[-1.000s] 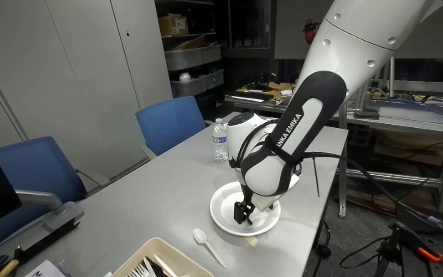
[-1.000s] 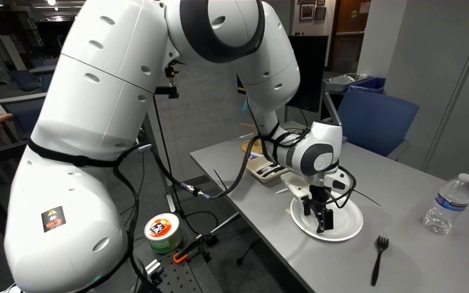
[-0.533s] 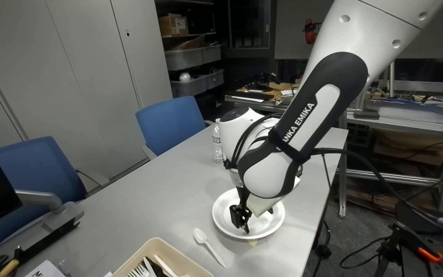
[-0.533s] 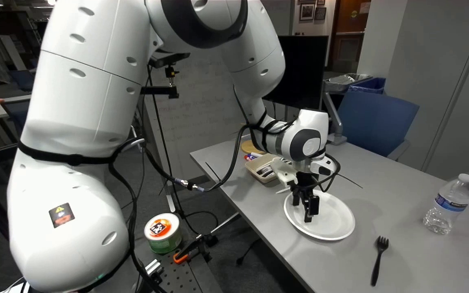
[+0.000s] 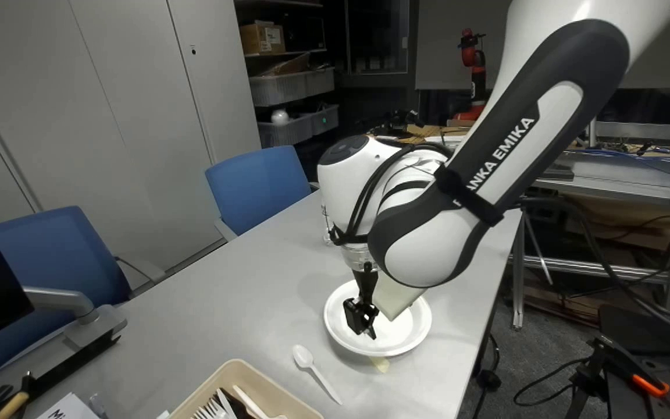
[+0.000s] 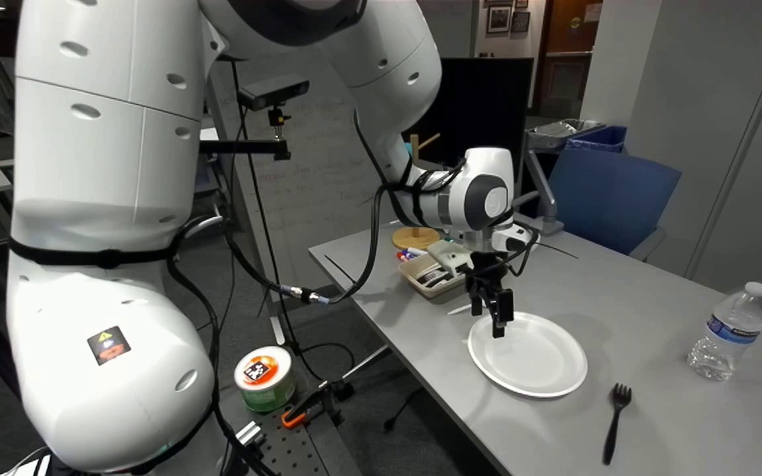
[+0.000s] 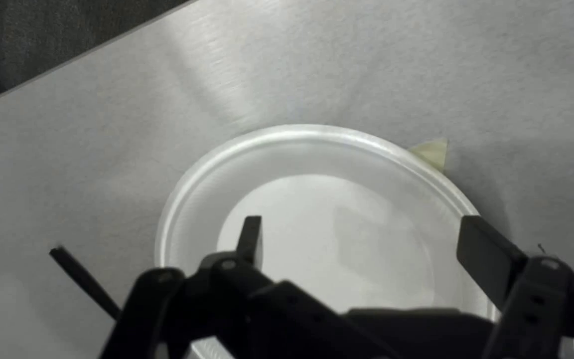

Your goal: Put the spoon on the plate on the table and then center the plate

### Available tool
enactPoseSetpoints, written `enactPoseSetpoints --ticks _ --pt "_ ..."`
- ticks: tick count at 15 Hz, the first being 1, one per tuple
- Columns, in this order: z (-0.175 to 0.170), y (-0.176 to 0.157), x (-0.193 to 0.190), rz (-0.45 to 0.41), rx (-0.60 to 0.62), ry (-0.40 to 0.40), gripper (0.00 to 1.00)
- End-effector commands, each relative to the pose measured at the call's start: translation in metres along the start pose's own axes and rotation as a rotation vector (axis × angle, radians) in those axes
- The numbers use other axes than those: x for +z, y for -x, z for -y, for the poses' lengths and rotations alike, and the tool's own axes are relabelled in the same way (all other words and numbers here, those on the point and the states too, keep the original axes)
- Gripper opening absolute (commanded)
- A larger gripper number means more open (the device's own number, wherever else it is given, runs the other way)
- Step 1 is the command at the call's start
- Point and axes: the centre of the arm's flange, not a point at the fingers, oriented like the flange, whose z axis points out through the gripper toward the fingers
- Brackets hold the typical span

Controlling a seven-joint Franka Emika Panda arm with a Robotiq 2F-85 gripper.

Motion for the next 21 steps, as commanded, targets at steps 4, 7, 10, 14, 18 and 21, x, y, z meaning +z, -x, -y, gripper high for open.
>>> enactPoseSetpoints --ticks 4,7,10,14,18,21 --pt "-0.014 0.02 -0.035 -0.035 -0.026 -0.011 1.0" --pt "-0.012 0.039 -0.049 -0.01 -0.066 -0.029 1.0" --pt "-0.013 0.061 -0.065 -0.009 -0.116 -0.025 1.0" --pt "-0.022 0.086 -0.09 -0.041 -0.148 -0.025 1.0" --pt "-0.032 0.106 -0.117 -0.103 -0.198 -0.039 1.0" --pt "-0.039 0.117 -0.136 -0.168 -0.238 -0.052 1.0"
